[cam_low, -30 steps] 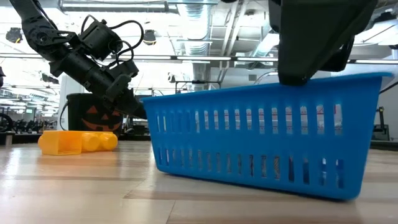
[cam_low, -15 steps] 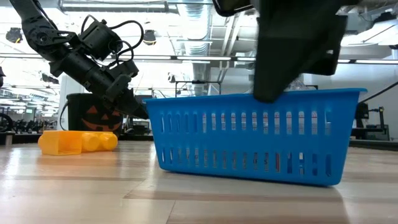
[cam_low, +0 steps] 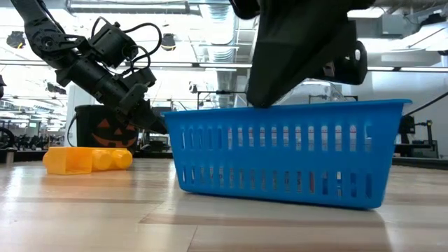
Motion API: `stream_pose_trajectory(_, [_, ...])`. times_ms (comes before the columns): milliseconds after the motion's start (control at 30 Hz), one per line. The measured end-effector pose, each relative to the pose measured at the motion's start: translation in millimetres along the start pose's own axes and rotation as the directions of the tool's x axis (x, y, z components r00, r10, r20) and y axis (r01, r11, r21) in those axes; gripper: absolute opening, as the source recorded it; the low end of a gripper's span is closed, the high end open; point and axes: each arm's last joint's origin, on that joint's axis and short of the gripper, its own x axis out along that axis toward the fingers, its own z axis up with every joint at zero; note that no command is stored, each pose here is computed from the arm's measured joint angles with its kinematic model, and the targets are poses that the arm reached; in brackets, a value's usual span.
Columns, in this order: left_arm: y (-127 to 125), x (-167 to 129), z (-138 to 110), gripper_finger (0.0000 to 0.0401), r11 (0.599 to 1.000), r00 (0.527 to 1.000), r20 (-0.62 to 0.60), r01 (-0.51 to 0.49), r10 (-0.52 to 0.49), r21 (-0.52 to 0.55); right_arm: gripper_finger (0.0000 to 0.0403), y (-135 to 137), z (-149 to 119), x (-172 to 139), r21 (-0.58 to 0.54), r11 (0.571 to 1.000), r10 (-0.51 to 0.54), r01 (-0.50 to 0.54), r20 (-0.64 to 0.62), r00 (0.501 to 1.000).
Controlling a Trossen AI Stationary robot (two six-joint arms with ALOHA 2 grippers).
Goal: Pick & Place Toys
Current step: Adjust the blue bin, then put the yellow game piece block into the transparent bin
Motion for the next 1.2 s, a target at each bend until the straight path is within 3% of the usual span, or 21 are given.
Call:
stream_pose_trajectory(367, [0, 0, 0, 0.0, 1.0, 1.0, -0.001, 0.0, 0.0, 0.0, 0.0, -6, 1, 0, 0.061, 0.995, -0.081, 0.078, 0.047, 0.996])
stream_pose_trajectory(767, [0, 0, 0, 0.0, 1.0, 1.0, -0.005, 0.0, 0.0, 0.0, 0.0, -7, 2, 0, 0.066, 0.993, -0.102, 0.096, 0.092, 0.99])
stream_pose_trajectory(1033, [0, 0, -5, 0.0, 1.0, 0.999, -0.052, -0.003, 0.004, 0.021, 0.0, -1, 2, -2, -0.015, 0.998, -0.062, 0.065, 0.117, 0.991])
stream_pose_trajectory(1200, [0, -1, -5, 0.0, 1.0, 0.998, -0.06, -0.003, 0.004, 0.031, 0.0, 13, 9, -18, -0.112, 0.991, -0.057, 0.074, 0.152, 0.987])
